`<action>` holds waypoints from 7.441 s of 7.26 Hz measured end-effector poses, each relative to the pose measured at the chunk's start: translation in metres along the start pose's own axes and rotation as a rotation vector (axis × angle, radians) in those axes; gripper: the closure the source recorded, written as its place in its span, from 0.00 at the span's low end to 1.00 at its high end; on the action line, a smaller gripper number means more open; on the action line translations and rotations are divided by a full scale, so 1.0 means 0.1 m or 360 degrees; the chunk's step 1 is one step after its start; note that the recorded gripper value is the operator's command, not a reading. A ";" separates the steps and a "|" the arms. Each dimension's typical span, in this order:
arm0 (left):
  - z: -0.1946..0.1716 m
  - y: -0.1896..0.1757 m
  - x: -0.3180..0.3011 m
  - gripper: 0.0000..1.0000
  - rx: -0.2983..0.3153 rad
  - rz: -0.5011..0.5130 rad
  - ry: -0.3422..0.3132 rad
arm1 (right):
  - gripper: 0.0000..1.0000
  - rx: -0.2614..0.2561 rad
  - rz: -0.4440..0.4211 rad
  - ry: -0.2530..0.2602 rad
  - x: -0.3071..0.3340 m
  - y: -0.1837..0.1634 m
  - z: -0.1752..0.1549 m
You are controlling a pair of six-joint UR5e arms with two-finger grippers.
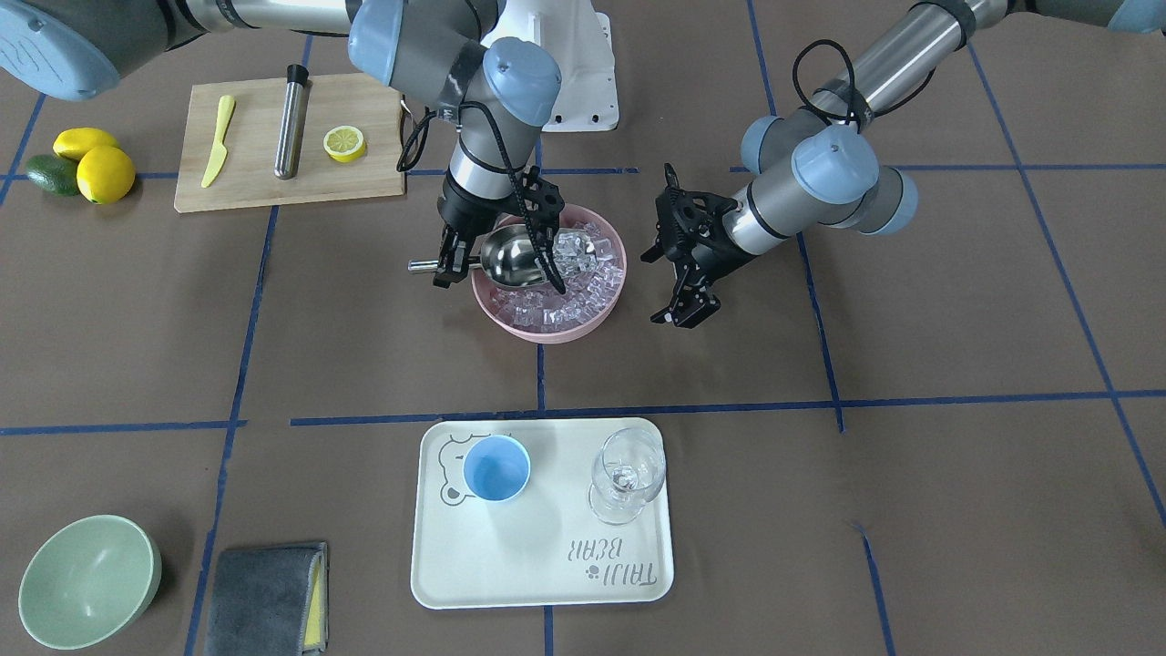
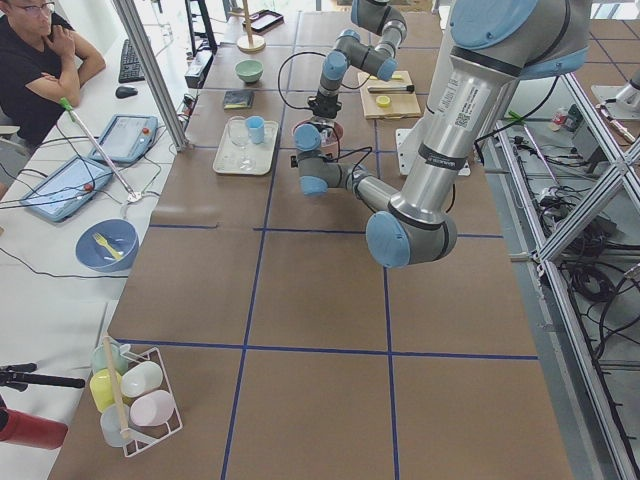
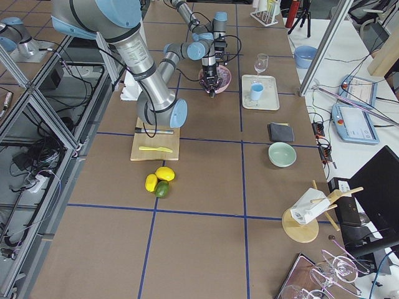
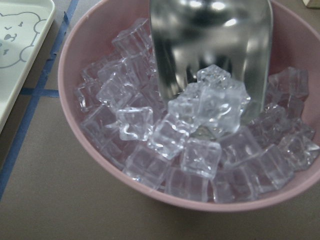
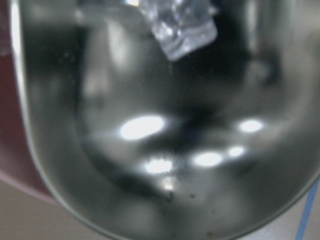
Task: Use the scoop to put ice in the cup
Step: 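Lift the ice-filled scoop out of the bowl with the right gripper, then move the scoop over the light-blue cup and tip ice in while left arm withdraws, then hold the tipped scoop over the light-blue cup with the right gripper, then carry the empty scoop back and lower it onto the table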
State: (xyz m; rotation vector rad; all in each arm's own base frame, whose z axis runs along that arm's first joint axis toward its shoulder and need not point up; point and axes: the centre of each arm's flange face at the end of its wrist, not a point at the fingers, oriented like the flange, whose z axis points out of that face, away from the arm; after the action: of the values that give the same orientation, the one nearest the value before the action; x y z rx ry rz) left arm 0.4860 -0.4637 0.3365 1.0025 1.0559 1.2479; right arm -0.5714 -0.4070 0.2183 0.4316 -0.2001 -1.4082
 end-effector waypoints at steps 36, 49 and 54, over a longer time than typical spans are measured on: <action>-2.69 0.68 -0.92 0.00 -0.0116 -0.0341 -0.0616 | 1.00 -0.1088 0.0467 -0.0330 2.43 0.47 -0.43; -2.71 0.91 -1.02 0.00 -0.0239 -0.0509 -0.0623 | 1.00 -0.0532 0.1099 -0.0436 2.58 2.53 -0.21; -3.37 1.84 -1.25 0.00 -0.0671 -0.1184 -0.0695 | 1.00 -0.0232 0.1657 -0.0595 1.45 4.07 0.45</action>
State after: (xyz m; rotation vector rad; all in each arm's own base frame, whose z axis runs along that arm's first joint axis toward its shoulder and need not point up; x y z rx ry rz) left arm 0.1131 -0.5723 0.4470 0.4451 0.6752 0.5589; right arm -0.1959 -0.5155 0.4070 -0.0873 -0.5321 -0.4520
